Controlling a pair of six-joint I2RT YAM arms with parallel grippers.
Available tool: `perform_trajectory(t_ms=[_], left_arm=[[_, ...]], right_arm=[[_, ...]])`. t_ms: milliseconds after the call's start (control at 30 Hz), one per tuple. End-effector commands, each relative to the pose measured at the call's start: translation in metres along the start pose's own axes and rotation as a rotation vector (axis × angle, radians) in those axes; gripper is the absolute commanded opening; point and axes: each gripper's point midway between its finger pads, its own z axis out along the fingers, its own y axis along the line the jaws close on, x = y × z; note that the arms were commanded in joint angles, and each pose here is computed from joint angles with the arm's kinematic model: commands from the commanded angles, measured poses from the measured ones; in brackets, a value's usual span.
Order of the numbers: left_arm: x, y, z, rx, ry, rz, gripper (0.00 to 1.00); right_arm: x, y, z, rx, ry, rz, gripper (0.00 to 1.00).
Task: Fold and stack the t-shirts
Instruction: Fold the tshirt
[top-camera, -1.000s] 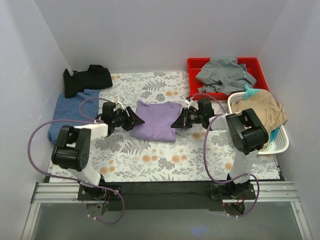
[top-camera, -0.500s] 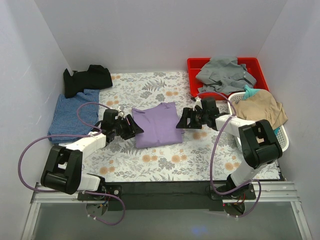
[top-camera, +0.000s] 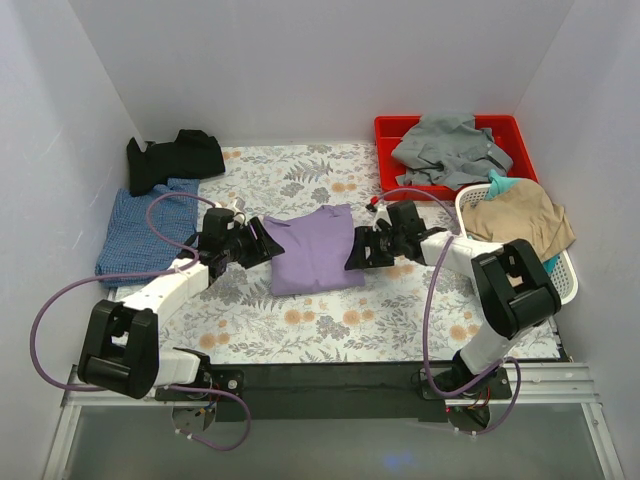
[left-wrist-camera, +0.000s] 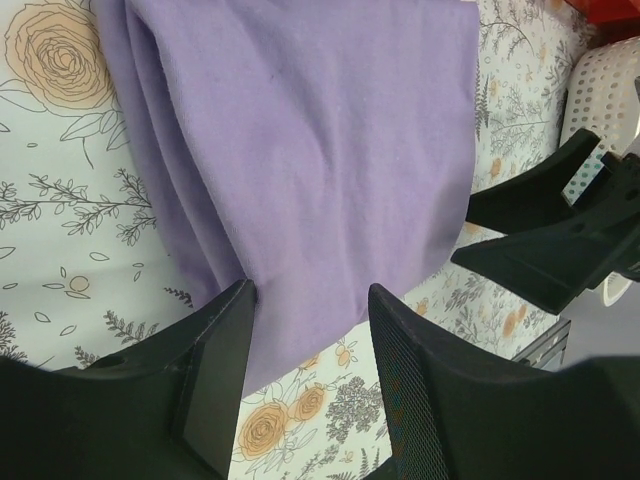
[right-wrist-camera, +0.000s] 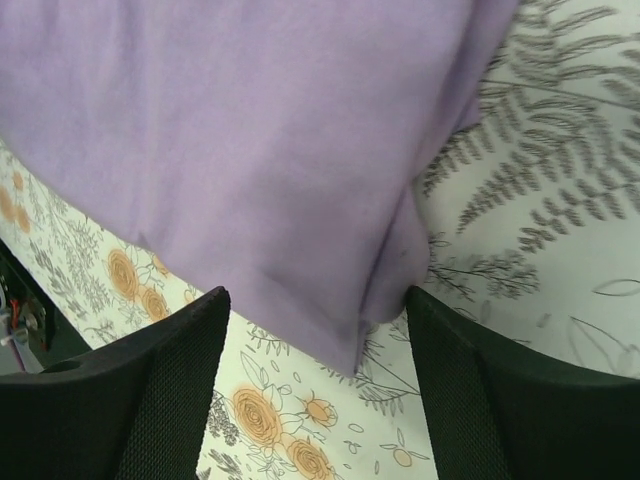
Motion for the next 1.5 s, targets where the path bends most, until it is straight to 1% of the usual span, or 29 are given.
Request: perform_trajectory(t_ms=[0, 67, 100, 200, 233, 300, 333, 367, 400, 433, 467, 500, 533, 600, 633, 667, 733, 800, 867, 933, 967, 1000, 1033, 1067, 1100, 1167, 1233, 1300, 1467], left_arm=[[-0.01, -0.008, -0.002, 0.009, -0.024, 0.027, 0.48], [-0.009, -0.007, -0.001, 0.013, -0.024, 0.023, 0.48], [-0.01, -0.008, -0.001, 0.015, -0.026, 0.022, 0.48], [-0.006, -0.005, 0.001, 0.013, -0.014, 0.021, 0.48], [-0.005, -0.004, 0.002, 0.013, -0.011, 0.019, 0.48], [-0.003, -0.005, 0.003, 0.018, -0.001, 0.016, 0.48], [-0.002, -0.004, 0.003, 0.015, -0.001, 0.012, 0.48], [-0.002, -0.004, 0.003, 0.019, 0.0, 0.013, 0.48], [-0.002, -0.004, 0.003, 0.018, -0.001, 0.016, 0.47], [-0.002, -0.004, 0.003, 0.019, 0.0, 0.019, 0.47], [-0.003, -0.003, 0.003, 0.016, -0.004, 0.021, 0.47], [-0.004, -0.003, 0.003, 0.011, -0.007, 0.023, 0.47], [-0.005, -0.003, 0.002, 0.007, -0.015, 0.028, 0.47], [-0.011, 0.002, 0.0, -0.033, -0.038, 0.036, 0.47], [-0.019, 0.0, -0.002, -0.042, -0.061, 0.057, 0.47], [-0.024, -0.001, -0.006, -0.049, -0.084, 0.068, 0.48], [-0.038, -0.004, -0.01, -0.074, -0.125, 0.097, 0.48], [-0.047, -0.005, -0.012, -0.094, -0.142, 0.129, 0.5], [-0.063, -0.01, -0.013, -0.102, -0.178, 0.147, 0.52], [-0.071, -0.007, -0.004, -0.124, -0.186, 0.173, 0.53], [-0.083, -0.011, -0.002, -0.126, -0.206, 0.178, 0.53], [-0.086, -0.005, 0.008, -0.136, -0.199, 0.183, 0.53], [-0.088, -0.005, 0.014, -0.126, -0.188, 0.182, 0.53], [-0.095, -0.005, 0.018, -0.123, -0.194, 0.18, 0.53], [-0.099, -0.005, 0.024, -0.114, -0.196, 0.183, 0.53], [-0.094, 0.006, 0.041, -0.117, -0.151, 0.169, 0.53], [-0.092, 0.013, 0.052, -0.123, -0.125, 0.148, 0.52], [-0.092, 0.016, 0.056, -0.117, -0.12, 0.136, 0.52], [-0.085, 0.024, 0.062, -0.124, -0.103, 0.119, 0.52]], right_arm=[[-0.007, 0.019, 0.008, -0.052, 0.006, -0.041, 0.75], [0.0, 0.025, 0.015, -0.08, 0.04, -0.044, 0.7], [-0.005, 0.03, 0.018, -0.102, 0.022, -0.059, 0.57], [-0.004, 0.04, 0.021, -0.165, 0.027, -0.07, 0.47], [-0.009, 0.045, 0.02, -0.182, 0.009, -0.071, 0.36], [-0.011, 0.046, 0.018, -0.185, -0.006, -0.074, 0.3], [-0.015, 0.044, 0.016, -0.163, -0.023, -0.07, 0.12], [-0.014, 0.042, 0.016, -0.147, -0.029, -0.066, 0.04], [-0.015, 0.04, 0.014, -0.136, -0.039, -0.075, 0.01], [-0.017, 0.042, 0.011, -0.134, -0.05, -0.084, 0.05], [-0.018, 0.038, 0.009, -0.111, -0.057, -0.089, 0.15], [-0.022, 0.04, 0.005, -0.107, -0.075, -0.103, 0.43], [-0.025, 0.039, 0.002, -0.092, -0.089, -0.107, 0.54], [-0.027, 0.038, -0.004, -0.058, -0.093, -0.121, 0.68], [-0.035, 0.036, -0.01, -0.021, -0.12, -0.135, 0.75], [-0.032, 0.03, -0.015, 0.021, -0.102, -0.127, 0.77], [-0.044, 0.03, -0.025, 0.058, -0.145, -0.172, 0.81], [-0.053, 0.023, -0.03, 0.116, -0.177, -0.201, 0.82], [-0.065, 0.023, -0.028, 0.122, -0.188, -0.227, 0.82], [-0.079, 0.018, -0.021, 0.147, -0.196, -0.252, 0.82], [-0.087, 0.017, -0.02, 0.155, -0.205, -0.267, 0.82], [-0.092, 0.014, -0.017, 0.171, -0.208, -0.272, 0.82], [-0.094, 0.005, -0.009, 0.185, -0.191, -0.278, 0.82], [-0.108, 0.01, -0.008, 0.175, -0.212, -0.295, 0.82], [-0.109, 0.002, 0.001, 0.183, -0.193, -0.286, 0.82], [-0.126, 0.004, 0.005, 0.164, -0.209, -0.295, 0.82], [-0.129, 0.001, 0.017, 0.147, -0.19, -0.287, 0.82], [-0.135, 0.001, 0.021, 0.133, -0.193, -0.277, 0.82], [-0.133, -0.01, 0.034, 0.111, -0.161, -0.247, 0.81]])
